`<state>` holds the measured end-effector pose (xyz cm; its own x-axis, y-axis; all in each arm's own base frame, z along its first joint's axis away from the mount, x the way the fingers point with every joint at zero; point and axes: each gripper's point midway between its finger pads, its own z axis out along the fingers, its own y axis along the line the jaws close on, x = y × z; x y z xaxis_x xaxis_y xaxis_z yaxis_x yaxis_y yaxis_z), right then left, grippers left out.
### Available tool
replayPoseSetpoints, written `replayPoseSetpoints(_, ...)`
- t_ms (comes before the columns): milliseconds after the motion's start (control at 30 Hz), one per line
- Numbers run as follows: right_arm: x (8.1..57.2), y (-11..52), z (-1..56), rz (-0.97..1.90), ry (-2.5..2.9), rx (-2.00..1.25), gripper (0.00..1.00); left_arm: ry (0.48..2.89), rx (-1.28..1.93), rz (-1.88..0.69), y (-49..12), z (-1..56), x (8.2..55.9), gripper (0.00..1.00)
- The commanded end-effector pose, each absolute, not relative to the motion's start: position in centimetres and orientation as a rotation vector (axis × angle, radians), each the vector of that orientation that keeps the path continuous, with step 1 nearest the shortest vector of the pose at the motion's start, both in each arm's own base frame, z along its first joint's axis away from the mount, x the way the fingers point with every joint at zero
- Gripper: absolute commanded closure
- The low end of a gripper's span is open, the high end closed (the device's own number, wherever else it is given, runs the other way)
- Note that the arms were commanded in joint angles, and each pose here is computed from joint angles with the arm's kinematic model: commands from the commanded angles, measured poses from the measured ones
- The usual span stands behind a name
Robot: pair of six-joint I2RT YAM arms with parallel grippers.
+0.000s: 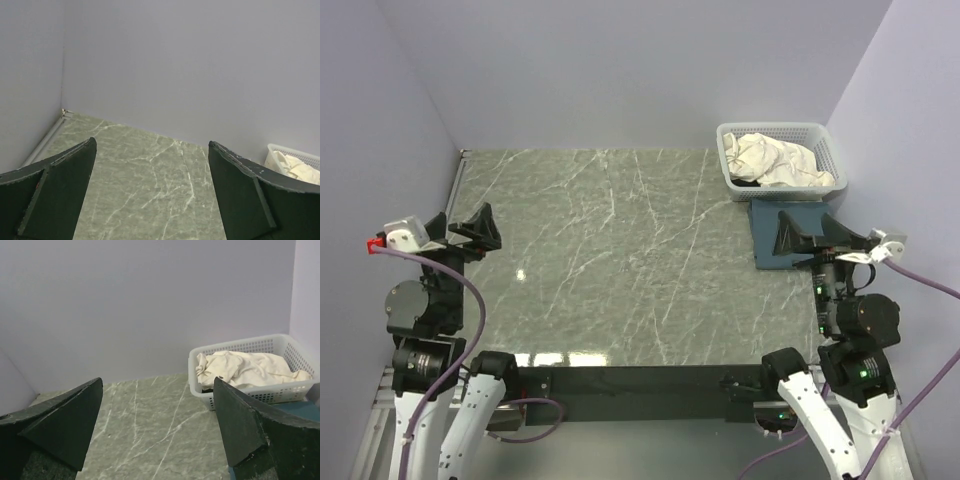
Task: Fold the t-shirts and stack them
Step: Grab the tshirt from the pile
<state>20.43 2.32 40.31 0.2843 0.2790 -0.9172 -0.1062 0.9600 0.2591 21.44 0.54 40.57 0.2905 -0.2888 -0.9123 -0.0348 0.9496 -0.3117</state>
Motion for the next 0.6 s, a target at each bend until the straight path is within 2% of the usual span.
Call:
replayPoseSetpoints(0,21.5,2.3,40.7,0.273,1.256,0.208,0.03,1.280,-0.309,-0.210,0.1,39.6,21.7,0.01)
replayPoseSetpoints(200,24.8,2.3,40.0,0.245,1.319,0.283,0.02,1.375,-0.339,-0.254,-0.6,35.8,23.1,0.01)
replayPoseSetpoints(300,27.0,1.3,39.6,0.142,1.366,0.333,0.02,1.410,-0.350,-0.268,-0.9,34.3,23.5,0.01)
replayPoseSetpoints(500,33.3,0.8,37.9,0.011,1.542,0.383,0.02,1.443,-0.354,-0.294,-1.4,32.4,23.6,0.01)
replayPoseSetpoints(533,34.9,1.1,36.1,-0.006,1.616,0.383,0.02,1.448,-0.354,-0.297,-1.4,32.2,23.6,0.01)
replayPoseSetpoints(567,35.7,1.1,37.0,0.011,1.612,0.386,0.02,1.454,-0.356,-0.297,-1.5,31.9,23.6,0.01)
